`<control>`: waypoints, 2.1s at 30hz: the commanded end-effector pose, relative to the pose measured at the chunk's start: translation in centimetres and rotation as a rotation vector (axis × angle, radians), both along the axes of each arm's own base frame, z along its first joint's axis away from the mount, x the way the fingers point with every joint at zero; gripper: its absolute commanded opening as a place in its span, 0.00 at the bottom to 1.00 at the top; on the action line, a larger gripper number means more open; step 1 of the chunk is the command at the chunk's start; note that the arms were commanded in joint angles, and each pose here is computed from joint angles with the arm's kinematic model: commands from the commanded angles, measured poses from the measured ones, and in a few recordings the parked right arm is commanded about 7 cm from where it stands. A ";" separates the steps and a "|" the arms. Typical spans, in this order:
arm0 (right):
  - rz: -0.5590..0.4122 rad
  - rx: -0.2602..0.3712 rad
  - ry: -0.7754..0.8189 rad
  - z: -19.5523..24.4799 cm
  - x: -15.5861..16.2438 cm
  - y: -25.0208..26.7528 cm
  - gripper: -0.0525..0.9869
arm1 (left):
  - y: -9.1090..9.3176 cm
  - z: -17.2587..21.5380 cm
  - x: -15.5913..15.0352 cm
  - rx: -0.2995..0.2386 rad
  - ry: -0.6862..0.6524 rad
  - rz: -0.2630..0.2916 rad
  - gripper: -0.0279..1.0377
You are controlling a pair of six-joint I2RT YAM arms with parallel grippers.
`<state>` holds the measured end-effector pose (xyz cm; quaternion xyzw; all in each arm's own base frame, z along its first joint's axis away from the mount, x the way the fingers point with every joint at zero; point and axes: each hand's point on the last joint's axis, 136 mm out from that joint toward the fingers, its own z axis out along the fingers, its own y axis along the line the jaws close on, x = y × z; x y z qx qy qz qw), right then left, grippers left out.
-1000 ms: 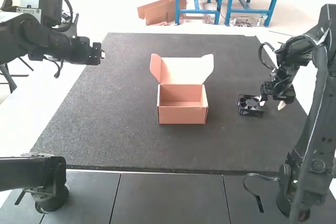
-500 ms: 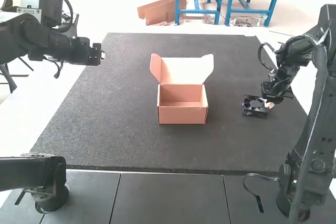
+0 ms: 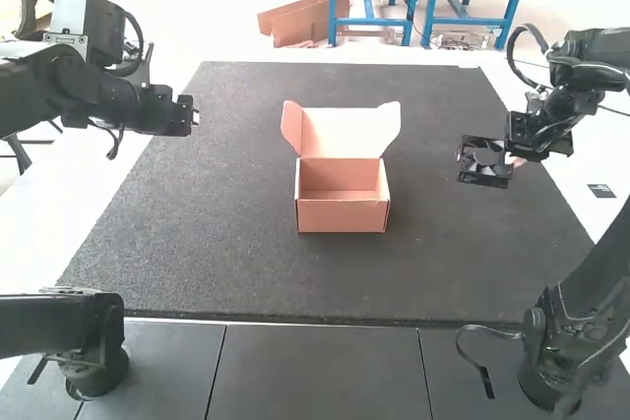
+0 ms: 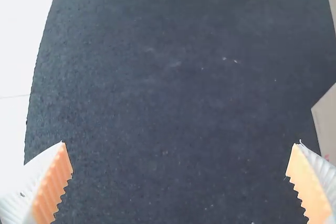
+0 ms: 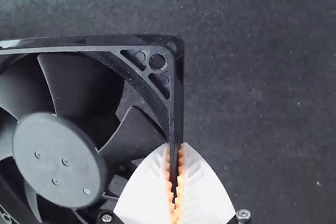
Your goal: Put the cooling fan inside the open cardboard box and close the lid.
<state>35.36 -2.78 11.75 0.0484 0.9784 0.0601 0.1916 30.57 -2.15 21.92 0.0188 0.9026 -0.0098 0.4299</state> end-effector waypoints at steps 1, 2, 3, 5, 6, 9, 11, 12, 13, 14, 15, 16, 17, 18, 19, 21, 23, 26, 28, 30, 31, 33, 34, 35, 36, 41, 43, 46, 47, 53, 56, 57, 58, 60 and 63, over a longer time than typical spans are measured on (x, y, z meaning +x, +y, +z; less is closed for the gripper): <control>-0.029 0.105 -0.076 3.4 -1.0 1.9 0.04 | 0.2 -0.3 -0.3 0.021 -0.007 -0.011 0.94; -0.036 0.129 -0.094 4.4 -1.4 2.4 0.04 | 0.3 -0.3 -0.4 0.023 -0.008 -0.011 0.94; -0.034 0.152 -0.121 5.6 -1.7 3.1 0.04 | 0.3 -0.5 -0.5 0.028 -0.007 -0.015 0.94; -0.018 0.180 -0.172 7.9 -2.3 4.5 0.04 | 0.4 -0.5 -0.8 0.040 -0.011 -0.016 0.94; -0.002 0.182 -0.183 8.7 -2.9 5.1 0.04 | 0.4 -0.6 -0.9 0.045 -0.012 -0.020 0.94; 0.046 0.199 -0.215 10.9 -4.3 7.3 0.03 | 0.4 -1.0 -1.3 0.050 -0.016 -0.024 0.94; 0.089 0.210 -0.245 12.5 -5.0 8.7 0.03 | 0.4 -1.4 -1.6 0.055 -0.019 -0.027 0.94; 0.105 0.223 -0.268 13.4 -5.2 9.5 0.03 | 0.4 -1.6 -1.7 0.056 -0.017 -0.028 0.94; 0.127 0.235 -0.287 14.2 -5.6 10.3 0.03 | 0.5 -1.6 -1.9 0.059 -0.019 -0.026 0.94; 0.142 0.244 -0.300 14.8 -5.9 10.9 0.03 | 0.5 -1.7 -2.1 0.061 -0.019 -0.026 0.94; 0.163 0.254 -0.308 15.2 -6.2 11.7 0.03 | 0.5 -1.7 -2.2 0.062 -0.021 -0.027 0.94; 0.174 0.265 -0.303 15.4 -6.5 12.4 0.03 | 0.6 -1.8 -2.3 0.062 -0.021 -0.027 0.94; 0.188 0.274 -0.290 15.3 -6.9 13.1 0.03 | 0.6 -1.7 -2.4 0.062 -0.022 -0.027 0.94; 0.198 0.287 -0.273 15.2 -7.4 13.8 0.03 | 0.6 -1.7 -2.5 0.062 -0.024 -0.027 0.94; 0.213 0.295 -0.266 15.3 -7.7 14.5 0.03 | 0.6 -1.6 -2.6 0.063 -0.025 -0.028 0.94; 0.245 0.313 -0.252 15.4 -8.3 15.9 0.03 | 0.6 -1.4 -2.7 0.062 -0.030 -0.028 0.94; 0.278 0.328 -0.224 15.2 -8.9 17.4 0.03 | 0.6 -1.1 -2.8 0.062 -0.037 -0.027 0.94; 0.315 0.333 -0.185 14.9 -9.4 18.9 0.03 | 0.6 -0.9 -3.1 0.061 -0.042 -0.027 0.94; 0.329 0.336 -0.163 14.7 -9.5 19.7 0.03 | 0.6 -0.7 -3.3 0.061 -0.045 -0.027 0.94; 0.338 0.330 -0.132 14.1 -9.5 20.4 0.03 | 0.7 -0.6 -3.5 0.061 -0.048 -0.027 0.94; 0.345 0.325 -0.119 13.9 -9.5 20.7 0.03 | 0.7 -0.6 -3.6 0.061 -0.048 -0.027 0.94; 0.351 0.312 -0.103 13.5 -9.3 21.4 0.03 | 0.7 -0.3 -3.8 0.060 -0.057 -0.027 0.94; 0.361 0.307 -0.092 13.2 -9.2 21.8 0.03 | 0.7 -0.4 -3.9 0.060 -0.056 -0.027 0.94; 0.367 0.297 -0.083 12.9 -9.1 22.1 0.03 | 0.7 -0.4 -3.9 0.063 -0.054 -0.029 0.94; 0.373 0.288 -0.075 12.7 -9.0 22.4 0.03 | 0.7 -0.4 -4.0 0.063 -0.053 -0.029 0.94; 0.405 0.257 -0.007 10.7 -8.7 24.2 0.03 | 0.8 -0.1 -4.4 0.061 -0.062 -0.026 0.94; 0.420 0.239 0.009 9.9 -8.5 24.9 0.03 | 0.8 0.0 -4.5 0.061 -0.068 -0.026 0.94; 0.440 0.229 0.039 8.9 -8.3 26.2 0.03 | 0.9 0.1 -4.5 0.062 -0.070 -0.023 0.94; 0.443 0.226 0.047 8.5 -8.3 26.5 0.03 | 0.9 0.1 -4.5 0.062 -0.070 -0.023 0.94; 0.438 0.191 0.054 6.5 -6.7 27.9 0.03 | 0.9 0.3 -4.5 0.061 -0.077 -0.020 0.94; 0.426 0.166 0.057 5.3 -5.6 28.1 0.03 | 0.9 0.4 -4.6 0.061 -0.083 -0.019 0.94; 0.419 0.154 0.054 4.8 -5.1 28.1 0.03 | 0.9 0.4 -4.6 0.061 -0.085 -0.019 0.94; 0.414 0.142 0.050 4.4 -4.6 28.1 0.03 | 1.0 0.5 -4.7 0.060 -0.086 -0.019 0.94; 0.401 0.123 0.033 3.9 -3.5 28.1 0.03 | 1.0 0.5 -4.8 0.060 -0.088 -0.019 0.94; 0.386 0.110 0.016 3.1 -2.1 28.1 0.03 | 1.0 0.5 -5.0 0.060 -0.086 -0.019 0.94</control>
